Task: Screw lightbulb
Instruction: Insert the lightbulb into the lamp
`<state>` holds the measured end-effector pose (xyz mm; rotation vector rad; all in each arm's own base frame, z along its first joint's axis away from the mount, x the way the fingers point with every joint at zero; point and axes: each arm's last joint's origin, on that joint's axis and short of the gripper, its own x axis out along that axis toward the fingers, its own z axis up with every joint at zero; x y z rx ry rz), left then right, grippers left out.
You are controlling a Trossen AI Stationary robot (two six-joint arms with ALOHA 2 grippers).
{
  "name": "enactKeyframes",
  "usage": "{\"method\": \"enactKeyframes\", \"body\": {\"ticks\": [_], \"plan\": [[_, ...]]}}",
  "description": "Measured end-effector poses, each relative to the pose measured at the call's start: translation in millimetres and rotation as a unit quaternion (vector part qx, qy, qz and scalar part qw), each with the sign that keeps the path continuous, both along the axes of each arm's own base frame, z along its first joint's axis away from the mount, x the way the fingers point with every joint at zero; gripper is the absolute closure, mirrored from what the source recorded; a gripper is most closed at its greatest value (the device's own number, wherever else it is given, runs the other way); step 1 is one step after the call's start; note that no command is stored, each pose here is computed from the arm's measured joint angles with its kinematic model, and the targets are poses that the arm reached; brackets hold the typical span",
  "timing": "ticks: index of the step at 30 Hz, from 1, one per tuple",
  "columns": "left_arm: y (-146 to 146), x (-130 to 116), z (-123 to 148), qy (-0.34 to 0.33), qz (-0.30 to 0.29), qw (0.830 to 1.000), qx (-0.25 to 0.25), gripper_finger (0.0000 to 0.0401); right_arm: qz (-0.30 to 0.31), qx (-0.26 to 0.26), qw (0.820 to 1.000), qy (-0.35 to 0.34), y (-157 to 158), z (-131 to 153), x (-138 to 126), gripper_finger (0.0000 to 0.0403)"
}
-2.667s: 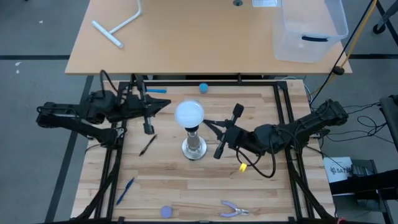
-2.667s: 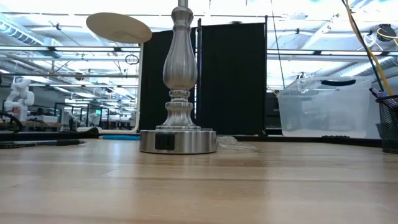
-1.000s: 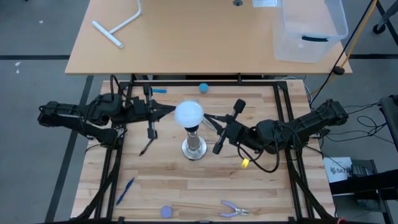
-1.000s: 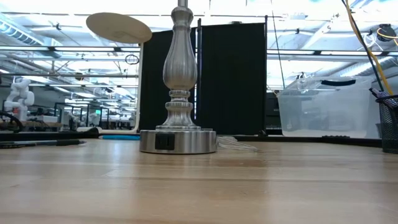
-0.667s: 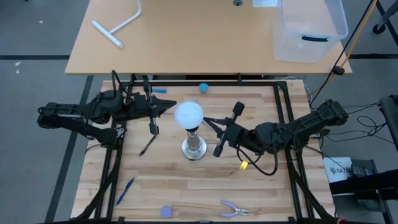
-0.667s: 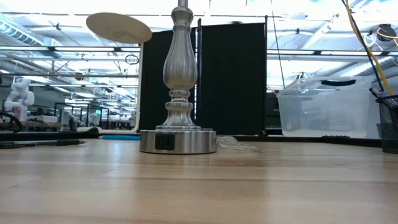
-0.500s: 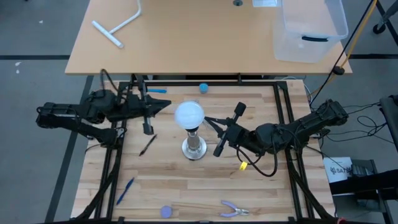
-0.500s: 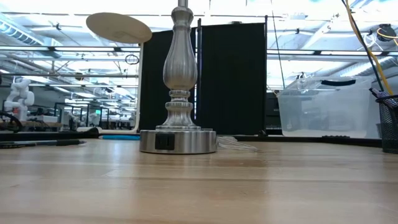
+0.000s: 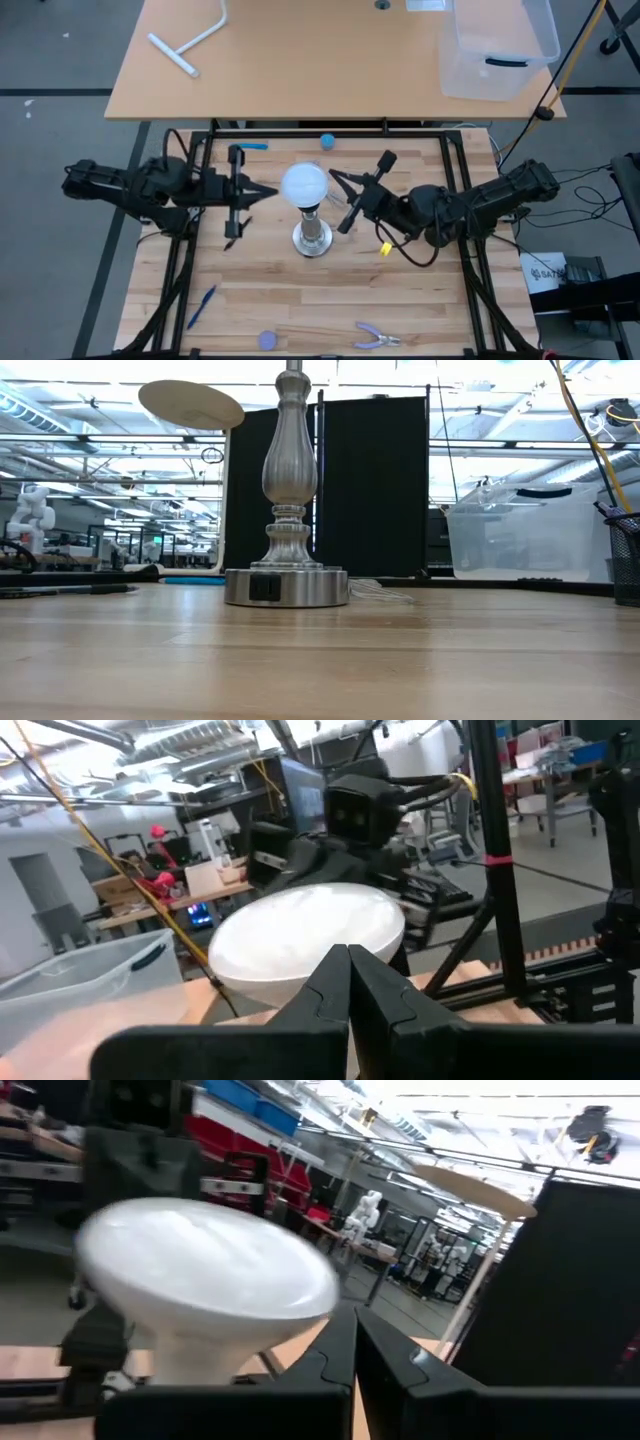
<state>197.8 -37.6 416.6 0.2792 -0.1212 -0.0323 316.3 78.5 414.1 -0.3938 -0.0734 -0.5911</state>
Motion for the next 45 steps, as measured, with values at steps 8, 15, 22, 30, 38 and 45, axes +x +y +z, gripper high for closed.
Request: {"method": "enactKeyframes", "body": {"ticks": [8,15,22,30,38,45], "plan": [[-0.6,5.9,-2.9,0.006,0.009,1.0,-0.002,0.0401,0.03,-0.009,0.999,-0.008,-3.4,1.3,2.0,0.0403],[1.0,5.8,-2.8,0.007,0.034,0.999,-0.004,0.0401,0.034,-0.01,0.999,0.0,0.3,0.0,1.3,0.0403],[9.9,6.8,-3.1,0.008,0.057,0.998,-0.015,0.0401,0.046,-0.011,0.999,0.004,8.2,-0.4,-1.2,0.0403],[24.6,8.9,-4.1,0.011,0.092,0.995,-0.033,0.0401,0.074,-0.016,0.997,0.019,20.4,-4.1,-2.6,0.0403],[31.5,5.6,-2.6,0.007,0.115,0.992,-0.045,0.0401,0.076,-0.009,0.997,0.034,27.0,-8.2,-4.3,0.0403],[20.5,-13.3,7.8,-0.02,0.081,0.996,-0.03,0.0401,0.035,-0.002,0.998,0.045,24.5,-10.3,-4.8,0.0403]]}}
